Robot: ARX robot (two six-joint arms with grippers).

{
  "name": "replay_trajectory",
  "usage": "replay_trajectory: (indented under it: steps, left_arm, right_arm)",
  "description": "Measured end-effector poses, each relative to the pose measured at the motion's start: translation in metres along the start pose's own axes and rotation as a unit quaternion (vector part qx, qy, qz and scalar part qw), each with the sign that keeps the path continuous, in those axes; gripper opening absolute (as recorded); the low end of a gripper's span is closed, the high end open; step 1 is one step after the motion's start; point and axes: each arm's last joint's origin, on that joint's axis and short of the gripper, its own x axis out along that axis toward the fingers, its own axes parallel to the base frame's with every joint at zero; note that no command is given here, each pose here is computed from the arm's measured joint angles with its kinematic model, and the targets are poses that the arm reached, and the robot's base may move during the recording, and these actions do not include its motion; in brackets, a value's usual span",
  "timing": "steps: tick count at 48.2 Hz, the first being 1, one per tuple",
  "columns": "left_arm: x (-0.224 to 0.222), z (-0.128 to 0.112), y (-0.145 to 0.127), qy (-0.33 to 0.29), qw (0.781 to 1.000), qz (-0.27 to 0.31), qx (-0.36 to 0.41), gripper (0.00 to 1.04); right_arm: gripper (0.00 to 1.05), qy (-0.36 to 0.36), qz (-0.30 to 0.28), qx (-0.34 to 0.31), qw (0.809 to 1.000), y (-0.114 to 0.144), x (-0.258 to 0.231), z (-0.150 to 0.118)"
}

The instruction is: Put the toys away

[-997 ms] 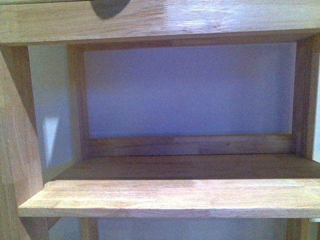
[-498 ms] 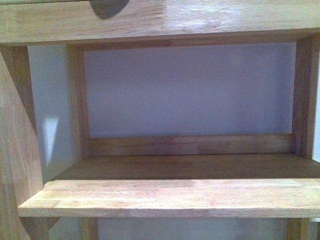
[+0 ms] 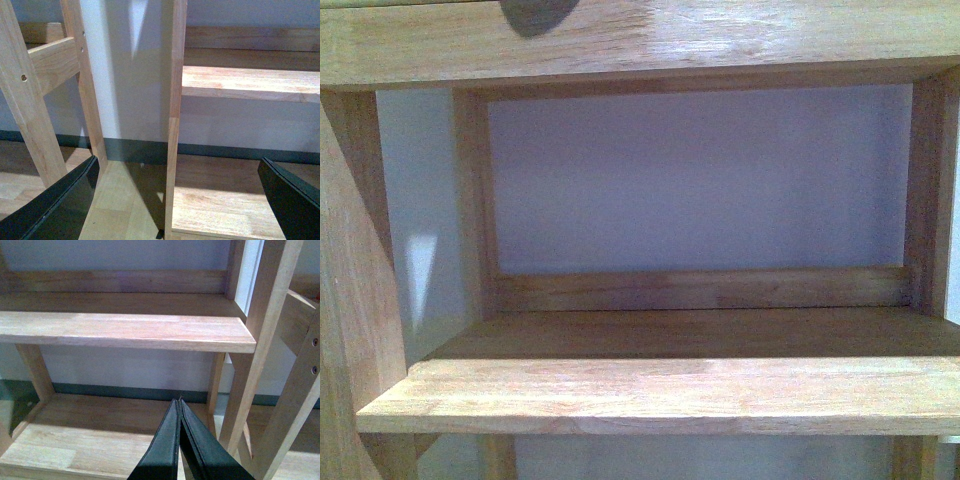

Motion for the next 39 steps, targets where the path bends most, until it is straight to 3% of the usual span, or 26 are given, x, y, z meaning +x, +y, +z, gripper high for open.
replay_trajectory:
  steps: [25,39]
  left_arm:
    - [0.0000,0.0000,0.0000,0.000,1.000,0.000,0.000,0.99]
    - [0.0000,0.0000,0.0000,0.000,1.000,0.000,0.000,0.99]
  right_arm:
    - [0.04,-0.005,0.000,0.000,1.000,0.0000,-0.0006,-0.0102]
    - [0.61,-0.005,0.000,-0.001,1.000,0.0000,-0.0006,-0.0102]
